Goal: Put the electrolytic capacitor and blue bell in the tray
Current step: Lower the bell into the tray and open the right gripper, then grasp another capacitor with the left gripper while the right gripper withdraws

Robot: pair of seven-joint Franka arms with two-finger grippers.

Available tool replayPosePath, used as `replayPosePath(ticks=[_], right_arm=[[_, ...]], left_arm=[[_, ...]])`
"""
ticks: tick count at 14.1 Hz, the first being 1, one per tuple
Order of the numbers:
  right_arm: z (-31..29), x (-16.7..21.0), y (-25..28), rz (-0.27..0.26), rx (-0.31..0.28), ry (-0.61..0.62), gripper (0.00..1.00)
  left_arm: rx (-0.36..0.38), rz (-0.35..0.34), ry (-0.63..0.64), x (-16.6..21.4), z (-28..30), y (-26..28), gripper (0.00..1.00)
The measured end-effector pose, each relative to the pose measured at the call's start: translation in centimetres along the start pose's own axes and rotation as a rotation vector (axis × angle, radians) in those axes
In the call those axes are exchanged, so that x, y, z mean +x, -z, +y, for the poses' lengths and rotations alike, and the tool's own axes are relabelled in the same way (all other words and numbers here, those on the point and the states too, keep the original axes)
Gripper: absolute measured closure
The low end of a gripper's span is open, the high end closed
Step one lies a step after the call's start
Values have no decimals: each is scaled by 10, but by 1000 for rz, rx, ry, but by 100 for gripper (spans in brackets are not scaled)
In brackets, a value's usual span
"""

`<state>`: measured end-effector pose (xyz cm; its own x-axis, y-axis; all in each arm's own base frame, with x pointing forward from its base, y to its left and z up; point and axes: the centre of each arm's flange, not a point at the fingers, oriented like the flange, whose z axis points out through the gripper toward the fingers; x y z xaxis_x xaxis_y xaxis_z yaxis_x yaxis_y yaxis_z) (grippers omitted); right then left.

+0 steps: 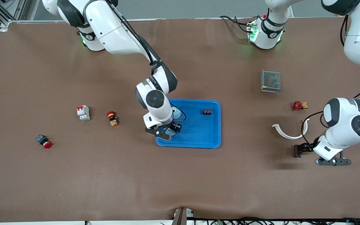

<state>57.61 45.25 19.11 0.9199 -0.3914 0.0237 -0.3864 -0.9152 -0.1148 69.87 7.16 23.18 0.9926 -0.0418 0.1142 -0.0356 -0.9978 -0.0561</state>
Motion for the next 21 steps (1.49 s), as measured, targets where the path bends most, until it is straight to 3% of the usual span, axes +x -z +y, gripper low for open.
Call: replayPosePath(ticks=[3,6,9,12,15,21], right_arm=[[0,0,0,5,-2,5,26],[-1,1,2,8,0,8,1],[-6,2,9,11,7,9,0],[-10,2,30,-15,-22,12,0],[-16,-1,91,-49,-47,18,0],[5,-18,274,-104,-65,35,0]], left_arm=[[-32,36,5,-1,7,-17,0],[-46,33,1,-8,12,-30,0],[-49,24,-2,-11,15,-34,0],[-53,8,-7,-17,18,-40,0],[-57,-5,-10,-22,21,-46,0],[-58,-9,-13,-23,22,-47,0]])
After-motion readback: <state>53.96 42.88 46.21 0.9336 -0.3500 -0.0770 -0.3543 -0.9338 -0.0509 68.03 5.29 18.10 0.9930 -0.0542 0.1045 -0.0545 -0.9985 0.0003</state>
